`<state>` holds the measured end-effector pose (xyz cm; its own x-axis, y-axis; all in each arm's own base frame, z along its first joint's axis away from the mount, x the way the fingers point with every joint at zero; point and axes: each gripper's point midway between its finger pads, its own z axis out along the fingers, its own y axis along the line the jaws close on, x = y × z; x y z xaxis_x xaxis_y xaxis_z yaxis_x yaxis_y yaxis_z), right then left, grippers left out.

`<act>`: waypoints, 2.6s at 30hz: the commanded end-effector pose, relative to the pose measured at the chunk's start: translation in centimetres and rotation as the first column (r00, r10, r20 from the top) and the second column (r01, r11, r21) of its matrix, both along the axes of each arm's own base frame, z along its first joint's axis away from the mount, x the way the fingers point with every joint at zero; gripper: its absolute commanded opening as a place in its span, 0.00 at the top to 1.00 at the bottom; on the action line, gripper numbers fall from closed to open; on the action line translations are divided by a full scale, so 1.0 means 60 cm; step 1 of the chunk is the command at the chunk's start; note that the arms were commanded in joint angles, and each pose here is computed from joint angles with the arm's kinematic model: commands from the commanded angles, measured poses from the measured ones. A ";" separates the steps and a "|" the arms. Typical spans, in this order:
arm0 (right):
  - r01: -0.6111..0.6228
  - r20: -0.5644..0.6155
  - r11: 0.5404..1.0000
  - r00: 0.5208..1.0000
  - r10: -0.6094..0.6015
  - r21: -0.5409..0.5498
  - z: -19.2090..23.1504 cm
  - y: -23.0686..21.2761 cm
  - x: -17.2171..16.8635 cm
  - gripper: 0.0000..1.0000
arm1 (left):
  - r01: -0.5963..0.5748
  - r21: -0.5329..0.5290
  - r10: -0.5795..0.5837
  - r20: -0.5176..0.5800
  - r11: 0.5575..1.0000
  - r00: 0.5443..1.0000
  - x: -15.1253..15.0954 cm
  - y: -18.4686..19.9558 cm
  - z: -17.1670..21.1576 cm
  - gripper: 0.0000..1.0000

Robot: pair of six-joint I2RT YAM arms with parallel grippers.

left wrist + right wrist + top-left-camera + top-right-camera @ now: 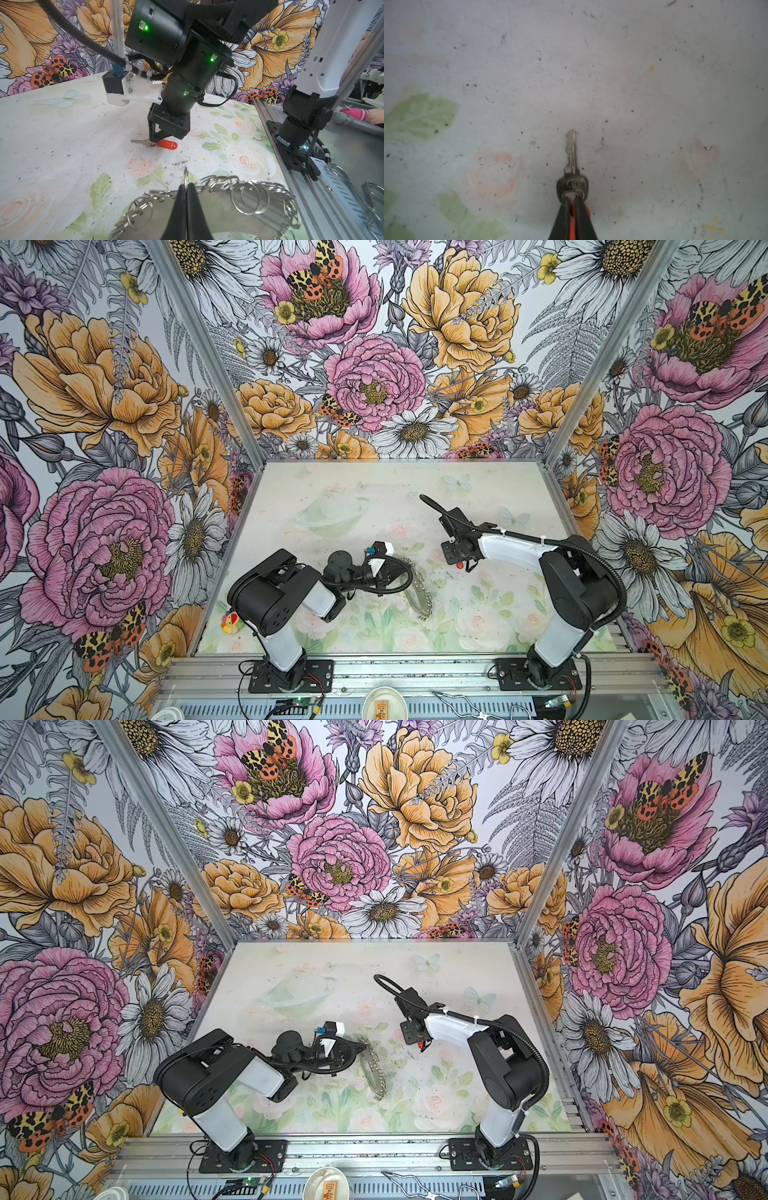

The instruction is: Put the keys on the keyring

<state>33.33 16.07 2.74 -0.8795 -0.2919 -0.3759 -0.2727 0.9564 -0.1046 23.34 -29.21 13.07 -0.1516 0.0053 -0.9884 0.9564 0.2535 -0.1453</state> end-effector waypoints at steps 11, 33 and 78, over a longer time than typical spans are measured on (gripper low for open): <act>0.031 0.009 0.999 0.999 -0.031 -0.044 -0.004 -0.011 0.005 0.87 | 0.002 -0.024 -0.002 0.027 1.000 1.000 0.008 -0.001 0.016 1.00; 0.023 0.037 0.999 0.999 -0.022 -0.032 0.018 -0.009 0.010 1.00 | 0.003 -0.023 -0.003 0.027 1.000 1.000 0.008 -0.001 0.018 1.00; -0.804 0.733 0.549 0.514 0.446 0.229 0.252 0.200 -0.145 1.00 | -0.017 0.068 0.035 -0.262 0.998 0.964 0.029 -0.019 0.068 1.00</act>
